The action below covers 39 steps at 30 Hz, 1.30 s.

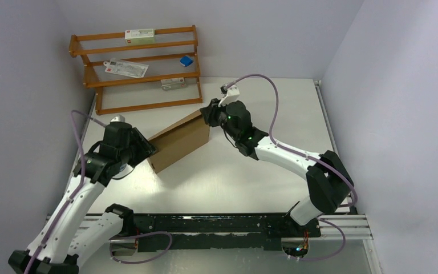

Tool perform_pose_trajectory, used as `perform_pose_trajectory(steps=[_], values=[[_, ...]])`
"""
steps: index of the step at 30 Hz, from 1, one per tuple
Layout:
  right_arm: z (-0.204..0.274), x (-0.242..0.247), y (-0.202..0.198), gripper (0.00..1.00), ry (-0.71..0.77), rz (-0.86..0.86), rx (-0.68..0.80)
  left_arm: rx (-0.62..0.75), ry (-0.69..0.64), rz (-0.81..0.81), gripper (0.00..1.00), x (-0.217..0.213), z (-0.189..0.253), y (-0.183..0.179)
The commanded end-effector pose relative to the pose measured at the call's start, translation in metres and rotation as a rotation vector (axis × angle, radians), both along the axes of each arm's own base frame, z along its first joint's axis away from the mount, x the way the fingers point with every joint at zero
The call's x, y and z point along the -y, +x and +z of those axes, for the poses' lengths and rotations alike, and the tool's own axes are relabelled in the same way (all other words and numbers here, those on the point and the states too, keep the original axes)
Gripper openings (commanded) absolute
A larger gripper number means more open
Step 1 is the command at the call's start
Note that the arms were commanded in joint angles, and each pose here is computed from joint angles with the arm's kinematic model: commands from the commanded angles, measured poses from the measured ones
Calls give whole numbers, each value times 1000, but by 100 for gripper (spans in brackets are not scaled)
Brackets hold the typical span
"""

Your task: Fold the paper box

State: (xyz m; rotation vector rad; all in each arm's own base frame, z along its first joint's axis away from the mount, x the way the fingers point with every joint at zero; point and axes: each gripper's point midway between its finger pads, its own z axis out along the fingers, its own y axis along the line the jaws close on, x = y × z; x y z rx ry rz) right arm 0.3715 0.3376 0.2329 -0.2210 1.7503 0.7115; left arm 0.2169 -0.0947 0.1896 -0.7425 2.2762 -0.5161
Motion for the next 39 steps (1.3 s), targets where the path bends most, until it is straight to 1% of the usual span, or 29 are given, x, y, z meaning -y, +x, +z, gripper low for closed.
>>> perform_pose_trajectory(steps=[1,5,9,15,20,22,27,31,35,39], values=[[-49,25,-20,30,-134,-30,-120,136,58,-88,52,10,23,40],[-47,36,-27,31,-156,-48,-126,209,89,-180,49,24,33,69],[-36,45,-24,33,-178,-82,-116,224,136,-217,49,29,35,88],[-5,56,-5,41,-207,-131,-95,268,191,-207,62,23,53,103],[17,71,13,53,-200,-164,-103,296,222,-190,70,16,75,109],[25,74,20,56,-191,-169,-100,304,229,-181,73,14,82,112],[37,82,36,56,-157,-192,-106,287,273,-99,75,-6,93,125],[34,75,42,56,-145,-161,-139,268,270,-58,73,-14,95,138],[18,67,40,54,-141,-131,-179,230,260,-63,71,-13,81,148],[0,61,36,51,-141,-100,-221,189,258,-59,66,-15,61,152]])
